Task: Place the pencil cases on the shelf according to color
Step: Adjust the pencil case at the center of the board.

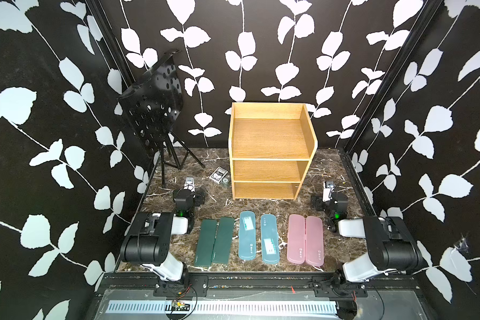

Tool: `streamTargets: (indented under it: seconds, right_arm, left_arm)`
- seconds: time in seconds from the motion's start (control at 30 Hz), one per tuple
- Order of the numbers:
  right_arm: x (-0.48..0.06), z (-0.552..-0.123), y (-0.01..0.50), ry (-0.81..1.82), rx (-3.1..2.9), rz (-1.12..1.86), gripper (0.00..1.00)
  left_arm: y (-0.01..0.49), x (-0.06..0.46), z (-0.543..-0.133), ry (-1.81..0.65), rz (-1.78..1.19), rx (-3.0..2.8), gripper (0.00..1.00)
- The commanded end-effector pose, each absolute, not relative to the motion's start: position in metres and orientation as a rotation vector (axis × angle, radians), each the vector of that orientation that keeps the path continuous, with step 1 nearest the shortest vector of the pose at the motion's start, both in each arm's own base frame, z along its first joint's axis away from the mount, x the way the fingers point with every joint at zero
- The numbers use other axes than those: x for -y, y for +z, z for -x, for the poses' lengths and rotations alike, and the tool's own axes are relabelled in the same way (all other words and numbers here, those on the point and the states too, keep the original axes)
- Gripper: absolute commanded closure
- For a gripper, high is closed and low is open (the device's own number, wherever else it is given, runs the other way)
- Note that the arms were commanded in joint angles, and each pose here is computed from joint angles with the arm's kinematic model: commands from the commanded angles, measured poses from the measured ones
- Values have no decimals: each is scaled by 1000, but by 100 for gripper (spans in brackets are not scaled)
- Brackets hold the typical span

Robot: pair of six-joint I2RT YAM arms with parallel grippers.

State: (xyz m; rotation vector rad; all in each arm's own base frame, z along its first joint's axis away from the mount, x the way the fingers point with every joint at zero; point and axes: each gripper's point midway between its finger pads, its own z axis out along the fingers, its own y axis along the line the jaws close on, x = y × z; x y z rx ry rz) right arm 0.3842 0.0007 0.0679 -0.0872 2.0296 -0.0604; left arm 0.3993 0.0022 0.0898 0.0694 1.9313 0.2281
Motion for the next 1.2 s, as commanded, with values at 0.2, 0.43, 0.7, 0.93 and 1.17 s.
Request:
streamTargets:
  seconds: [0.2, 0.43, 0.7, 0.93, 1.17]
  right_arm:
    - [0, -397, 91, -62, -1955, 83, 1]
    - [0, -397, 90, -60, -1958, 83, 1]
    - [21, -399, 108, -154, -1951, -49, 1]
    - [36, -369, 133, -265, -2206, -258, 1]
    - [7, -312, 136, -28, -2350, -402, 5]
  left_arm:
    - [98, -3, -399, 222, -57, -1906, 1]
    - [97, -3, -399, 223, -56, -1908, 1]
    - [102, -6, -399, 237, -42, -1889, 2]
    - [125, -25, -383, 294, 106, -1956, 15]
    - [147, -55, -319, 310, 479, -2051, 4]
